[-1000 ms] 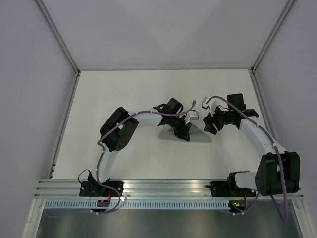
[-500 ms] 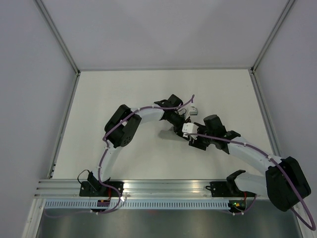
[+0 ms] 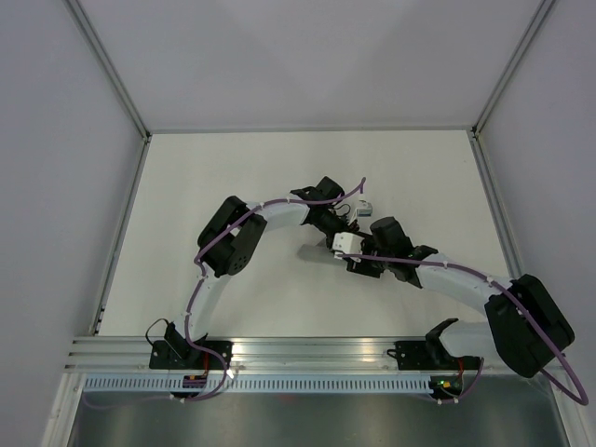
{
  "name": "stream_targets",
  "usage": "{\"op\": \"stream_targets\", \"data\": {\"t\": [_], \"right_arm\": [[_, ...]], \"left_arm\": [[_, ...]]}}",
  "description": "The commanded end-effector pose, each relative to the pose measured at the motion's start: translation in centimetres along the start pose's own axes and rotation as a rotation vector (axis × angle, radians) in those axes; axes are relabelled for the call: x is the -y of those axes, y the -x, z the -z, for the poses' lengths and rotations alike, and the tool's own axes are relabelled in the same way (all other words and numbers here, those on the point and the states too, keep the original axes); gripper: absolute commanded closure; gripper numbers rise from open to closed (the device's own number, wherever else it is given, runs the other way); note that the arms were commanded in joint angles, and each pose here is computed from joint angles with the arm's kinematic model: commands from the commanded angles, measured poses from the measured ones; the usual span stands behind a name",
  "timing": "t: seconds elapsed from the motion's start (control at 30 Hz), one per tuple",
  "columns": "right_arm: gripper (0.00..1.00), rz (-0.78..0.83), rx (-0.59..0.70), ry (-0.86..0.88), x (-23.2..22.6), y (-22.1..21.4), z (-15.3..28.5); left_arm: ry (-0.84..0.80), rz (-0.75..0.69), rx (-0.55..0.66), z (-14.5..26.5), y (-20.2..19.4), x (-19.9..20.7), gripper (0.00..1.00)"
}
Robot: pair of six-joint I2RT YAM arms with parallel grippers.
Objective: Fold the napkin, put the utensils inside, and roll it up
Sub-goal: Roll the napkin with the utensil
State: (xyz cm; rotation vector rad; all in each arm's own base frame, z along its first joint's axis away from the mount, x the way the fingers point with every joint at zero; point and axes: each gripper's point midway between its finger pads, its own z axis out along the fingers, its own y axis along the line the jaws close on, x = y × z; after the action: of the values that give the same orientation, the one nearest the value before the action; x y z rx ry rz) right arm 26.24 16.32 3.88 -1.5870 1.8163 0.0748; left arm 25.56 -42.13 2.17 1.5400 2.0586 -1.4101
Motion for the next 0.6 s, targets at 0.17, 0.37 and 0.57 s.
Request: {"op": "stream_targets", "data": {"t": [0.17, 0.37, 0.57], "right_arm": [[0.49, 0.011, -0.039, 0.005, -0.3, -0.8, -0.9], [0.67, 0.005, -0.070, 0.065, -1.3, -1.4, -1.2], [0.75, -0.010, -0.083, 0.143, -2.3, -1.2, -0.9]], "left_arm": [[0.051, 0.154, -0.139, -0.8, -5.2, -1.1, 0.77], [0.076, 0.113, -0.109, -0.1, -3.6, -0.8, 0.67], [0.109, 0.075, -0.058, 1.0, -1.6, -0.6, 0.62]]}}
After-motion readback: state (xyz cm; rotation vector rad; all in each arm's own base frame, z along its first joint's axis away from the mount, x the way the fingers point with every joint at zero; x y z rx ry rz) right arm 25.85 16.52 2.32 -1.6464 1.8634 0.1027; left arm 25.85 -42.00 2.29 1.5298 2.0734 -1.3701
